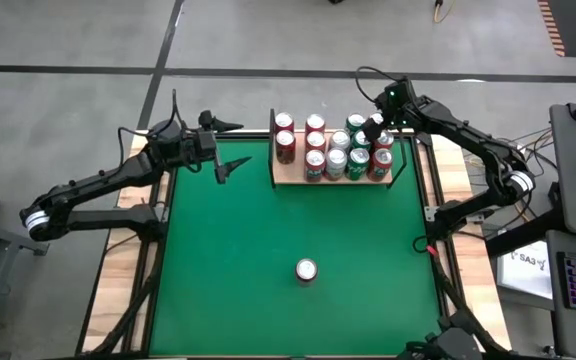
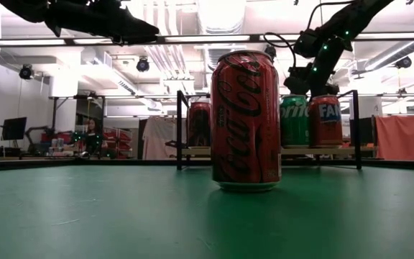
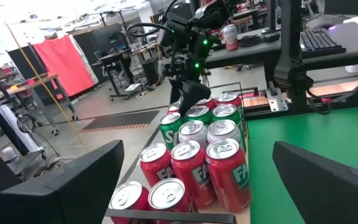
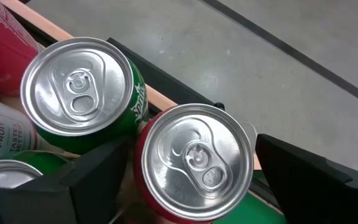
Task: Place canned beverage on shelf
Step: Put the red soda can on the shelf aligned with the other red soda can, then adjust the red soda cans on the shelf
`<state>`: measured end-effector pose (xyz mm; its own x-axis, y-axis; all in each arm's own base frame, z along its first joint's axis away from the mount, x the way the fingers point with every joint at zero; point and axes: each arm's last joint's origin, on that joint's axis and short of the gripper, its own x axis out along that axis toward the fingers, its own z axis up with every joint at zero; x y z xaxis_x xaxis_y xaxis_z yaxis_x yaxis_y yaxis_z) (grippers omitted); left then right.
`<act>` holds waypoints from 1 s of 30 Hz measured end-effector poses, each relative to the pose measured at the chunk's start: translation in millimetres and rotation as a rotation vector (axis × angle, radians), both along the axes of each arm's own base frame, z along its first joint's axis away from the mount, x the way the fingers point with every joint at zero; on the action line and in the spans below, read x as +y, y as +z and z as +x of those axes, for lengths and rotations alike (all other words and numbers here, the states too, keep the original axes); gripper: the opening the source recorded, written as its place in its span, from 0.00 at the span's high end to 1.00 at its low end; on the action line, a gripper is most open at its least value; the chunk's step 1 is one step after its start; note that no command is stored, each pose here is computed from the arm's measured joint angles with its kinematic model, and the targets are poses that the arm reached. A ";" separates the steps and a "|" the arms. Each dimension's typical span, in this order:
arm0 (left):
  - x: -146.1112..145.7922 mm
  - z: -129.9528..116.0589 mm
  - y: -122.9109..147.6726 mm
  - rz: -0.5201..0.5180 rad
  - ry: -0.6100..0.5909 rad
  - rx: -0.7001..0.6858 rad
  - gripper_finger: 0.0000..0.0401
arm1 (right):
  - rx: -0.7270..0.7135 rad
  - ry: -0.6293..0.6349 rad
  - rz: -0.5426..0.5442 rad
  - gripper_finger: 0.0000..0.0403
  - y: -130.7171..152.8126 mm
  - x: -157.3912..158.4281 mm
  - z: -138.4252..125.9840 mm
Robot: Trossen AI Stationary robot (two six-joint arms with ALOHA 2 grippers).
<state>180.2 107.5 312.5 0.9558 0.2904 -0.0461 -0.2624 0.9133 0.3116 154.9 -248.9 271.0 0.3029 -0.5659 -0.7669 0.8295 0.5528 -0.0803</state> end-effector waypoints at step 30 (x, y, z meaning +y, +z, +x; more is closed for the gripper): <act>-3.9 2.3 0.9 -0.150 -0.015 -0.053 0.01 | -0.187 0.045 -0.101 0.19 86.5 43.8 19.2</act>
<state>182.5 103.6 313.3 0.9622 0.2699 -0.0374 -0.2611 0.9524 0.1574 174.1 -205.1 357.4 0.4617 -0.6197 -0.6347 0.8096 0.5867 0.0161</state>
